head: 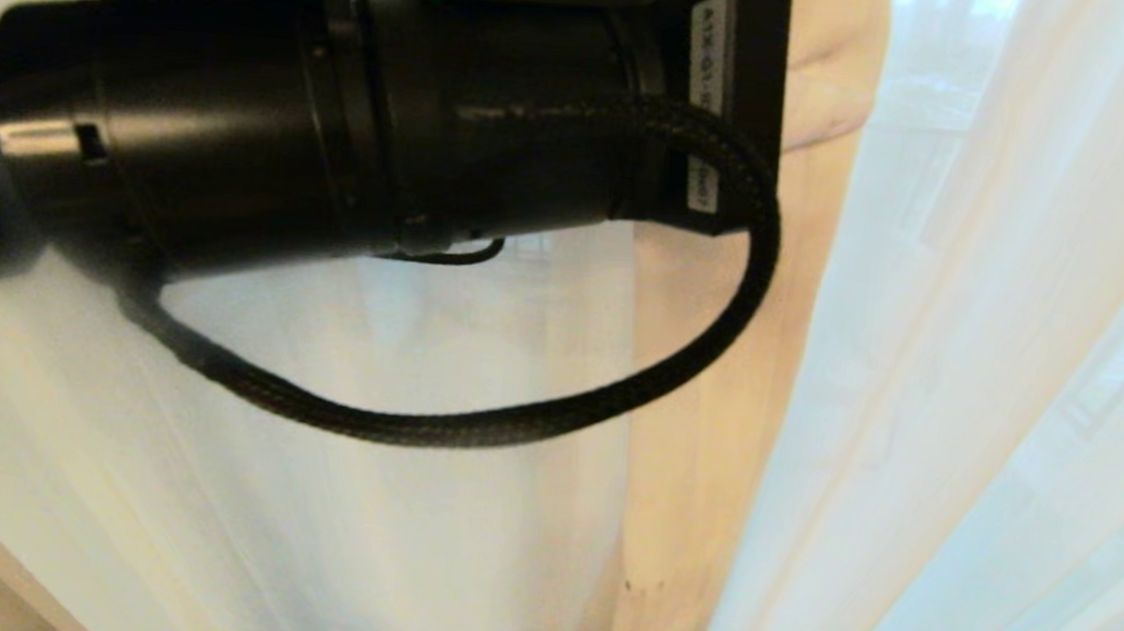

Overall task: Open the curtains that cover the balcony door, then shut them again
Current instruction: Close the outer curtains on both sides

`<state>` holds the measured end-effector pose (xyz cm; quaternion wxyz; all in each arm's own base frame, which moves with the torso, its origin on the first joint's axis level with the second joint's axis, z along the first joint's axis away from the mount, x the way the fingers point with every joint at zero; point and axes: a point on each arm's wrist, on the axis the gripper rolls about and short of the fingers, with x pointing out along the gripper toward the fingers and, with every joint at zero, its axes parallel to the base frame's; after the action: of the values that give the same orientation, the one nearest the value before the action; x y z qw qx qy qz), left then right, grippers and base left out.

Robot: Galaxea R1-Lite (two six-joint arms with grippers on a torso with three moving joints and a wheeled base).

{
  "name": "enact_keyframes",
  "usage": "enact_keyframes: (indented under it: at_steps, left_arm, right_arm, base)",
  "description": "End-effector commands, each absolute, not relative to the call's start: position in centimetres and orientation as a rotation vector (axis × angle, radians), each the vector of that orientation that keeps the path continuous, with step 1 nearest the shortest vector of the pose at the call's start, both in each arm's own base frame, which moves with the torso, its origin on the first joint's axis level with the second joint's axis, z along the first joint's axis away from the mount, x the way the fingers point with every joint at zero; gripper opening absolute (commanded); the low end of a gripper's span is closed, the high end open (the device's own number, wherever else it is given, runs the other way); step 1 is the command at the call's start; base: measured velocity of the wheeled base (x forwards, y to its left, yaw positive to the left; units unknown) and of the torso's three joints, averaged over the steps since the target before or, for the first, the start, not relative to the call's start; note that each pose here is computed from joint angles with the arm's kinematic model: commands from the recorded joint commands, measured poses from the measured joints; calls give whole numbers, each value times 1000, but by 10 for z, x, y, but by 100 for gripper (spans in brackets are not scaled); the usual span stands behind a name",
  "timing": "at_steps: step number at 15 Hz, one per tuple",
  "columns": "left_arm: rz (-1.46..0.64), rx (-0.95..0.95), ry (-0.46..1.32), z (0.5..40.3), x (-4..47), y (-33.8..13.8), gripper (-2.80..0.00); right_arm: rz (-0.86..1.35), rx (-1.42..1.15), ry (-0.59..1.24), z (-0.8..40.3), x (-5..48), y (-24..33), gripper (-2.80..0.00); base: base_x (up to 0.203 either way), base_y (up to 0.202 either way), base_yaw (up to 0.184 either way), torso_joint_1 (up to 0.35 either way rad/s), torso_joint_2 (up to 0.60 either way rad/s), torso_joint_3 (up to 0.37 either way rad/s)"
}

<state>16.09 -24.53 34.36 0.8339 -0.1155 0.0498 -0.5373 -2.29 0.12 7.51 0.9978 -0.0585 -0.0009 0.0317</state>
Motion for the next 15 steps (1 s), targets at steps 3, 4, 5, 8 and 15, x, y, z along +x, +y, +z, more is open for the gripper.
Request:
enact_keyframes:
  at_steps: [3, 4, 5, 8, 15]
  left_arm:
    - [-1123, -245, 110, 341, 158, -233, -280]
    - [-1117, -240, 118, 338, 159, -231, -280]
    - [-1111, -235, 130, 334, 159, -230, -280]
    - [-1098, -232, 145, 330, 160, -226, -280]
    - [-1093, -228, 158, 326, 165, -228, -280]
  right_arm:
    - [65, -118, -1, 75, -23, 1, -280]
    - [65, -118, -1, 75, -23, 1, -280]
    - [65, -118, -1, 75, -23, 1, -280]
    - [65, -118, -1, 75, -23, 1, -280]
    - [65, -118, -1, 75, -23, 1, -280]
  base:
    - [0, 0, 0, 0, 0, 0]
    - [0, 0, 0, 0, 0, 0]
    - [0, 0, 0, 0, 0, 0]
    - [0, 0, 0, 0, 0, 0]
    - [0, 0, 0, 0, 0, 0]
